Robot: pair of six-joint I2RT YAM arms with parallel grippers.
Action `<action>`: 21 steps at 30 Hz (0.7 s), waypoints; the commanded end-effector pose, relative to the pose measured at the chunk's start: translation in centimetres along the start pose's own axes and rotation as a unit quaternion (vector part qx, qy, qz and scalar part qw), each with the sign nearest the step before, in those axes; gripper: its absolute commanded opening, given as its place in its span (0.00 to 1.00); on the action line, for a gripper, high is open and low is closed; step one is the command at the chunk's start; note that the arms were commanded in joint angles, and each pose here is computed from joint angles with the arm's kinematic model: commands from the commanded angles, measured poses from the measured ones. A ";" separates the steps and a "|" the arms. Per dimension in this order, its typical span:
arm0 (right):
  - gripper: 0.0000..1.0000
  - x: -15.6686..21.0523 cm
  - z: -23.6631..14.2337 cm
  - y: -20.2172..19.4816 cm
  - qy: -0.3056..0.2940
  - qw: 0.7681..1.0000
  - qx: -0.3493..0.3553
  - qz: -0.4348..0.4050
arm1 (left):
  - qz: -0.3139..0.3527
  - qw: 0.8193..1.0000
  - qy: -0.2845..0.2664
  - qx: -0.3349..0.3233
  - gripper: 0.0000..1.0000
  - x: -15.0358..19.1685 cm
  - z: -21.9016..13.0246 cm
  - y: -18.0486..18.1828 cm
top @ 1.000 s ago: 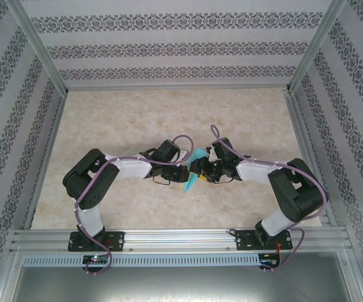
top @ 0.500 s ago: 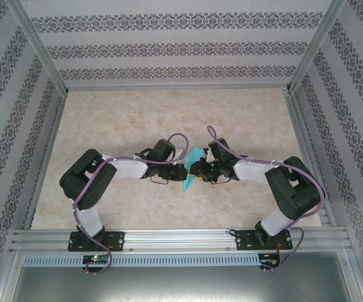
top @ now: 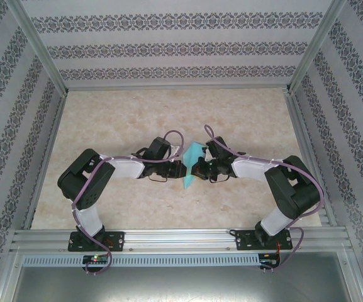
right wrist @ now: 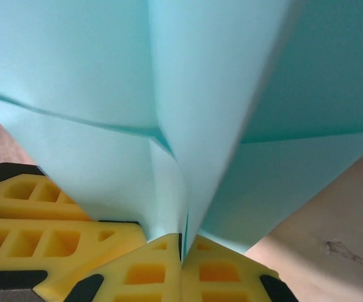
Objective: Fold a paper plane with a square sheet of paper (pick it up from the middle)
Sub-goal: Turn over a paper plane at the center of the table.
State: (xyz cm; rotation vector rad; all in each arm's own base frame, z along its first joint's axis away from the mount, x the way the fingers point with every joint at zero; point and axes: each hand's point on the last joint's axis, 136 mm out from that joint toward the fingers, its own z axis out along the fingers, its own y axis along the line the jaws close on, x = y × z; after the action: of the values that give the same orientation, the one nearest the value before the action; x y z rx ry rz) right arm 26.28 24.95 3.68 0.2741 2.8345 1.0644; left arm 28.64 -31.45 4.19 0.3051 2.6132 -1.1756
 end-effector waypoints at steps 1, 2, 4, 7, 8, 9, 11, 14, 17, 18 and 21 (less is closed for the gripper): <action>0.00 -0.3 -0.8 -0.1 -0.010 0.999 0.032 -0.026 | 0.002 0.999 -0.023 0.024 0.16 -1.1 -1.0 -0.9; 0.00 -0.4 -1.1 -0.1 -0.012 0.999 0.040 -0.033 | 0.002 0.999 -0.023 0.022 0.17 -1.1 -1.0 -0.8; 0.00 -0.5 -1.8 -0.3 -0.012 0.997 0.065 -0.048 | 0.002 1.000 -0.022 0.019 0.19 -1.1 -1.1 -0.5; 0.00 -0.5 -2.9 -0.7 0.000 0.991 0.112 -0.079 | 0.002 1.000 -0.020 0.013 0.24 -1.0 -1.3 -0.1; 0.00 -0.5 -3.2 -0.7 0.006 0.988 0.128 -0.092 | 0.001 1.000 -0.022 0.013 0.26 -1.1 -1.4 -0.1; 0.00 -0.5 -3.5 -0.7 0.010 0.985 0.141 -0.101 | 0.001 1.000 -0.023 0.014 0.28 -1.1 -1.6 -0.1; 0.00 -0.4 -3.8 -0.6 0.031 0.978 0.168 -0.119 | 0.003 1.000 -0.027 0.016 0.36 -1.1 -2.0 -0.3; 0.00 -0.2 -3.3 -0.4 0.059 0.971 0.188 -0.136 | 0.006 0.999 -0.031 0.015 0.42 -1.2 -3.0 -0.6; 0.00 0.0 -2.7 -0.7 0.084 0.961 0.217 -0.152 | 0.010 1.000 -0.028 0.002 0.46 -0.6 -4.0 -0.5; 0.00 0.0 -2.5 -0.7 0.088 0.958 0.223 -0.155 | 0.008 1.000 -0.027 -0.003 0.46 -0.4 -4.4 -0.3; 0.01 -0.2 -1.7 -0.2 0.093 0.955 0.228 -0.166 | 0.002 0.999 -0.025 -0.020 0.50 0.5 -5.3 0.6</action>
State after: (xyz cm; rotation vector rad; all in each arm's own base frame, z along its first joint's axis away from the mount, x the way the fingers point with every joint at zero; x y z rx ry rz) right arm 27.09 24.40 5.16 -0.1922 3.0534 0.5022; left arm 28.58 -28.86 8.03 0.2745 2.5318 -1.1733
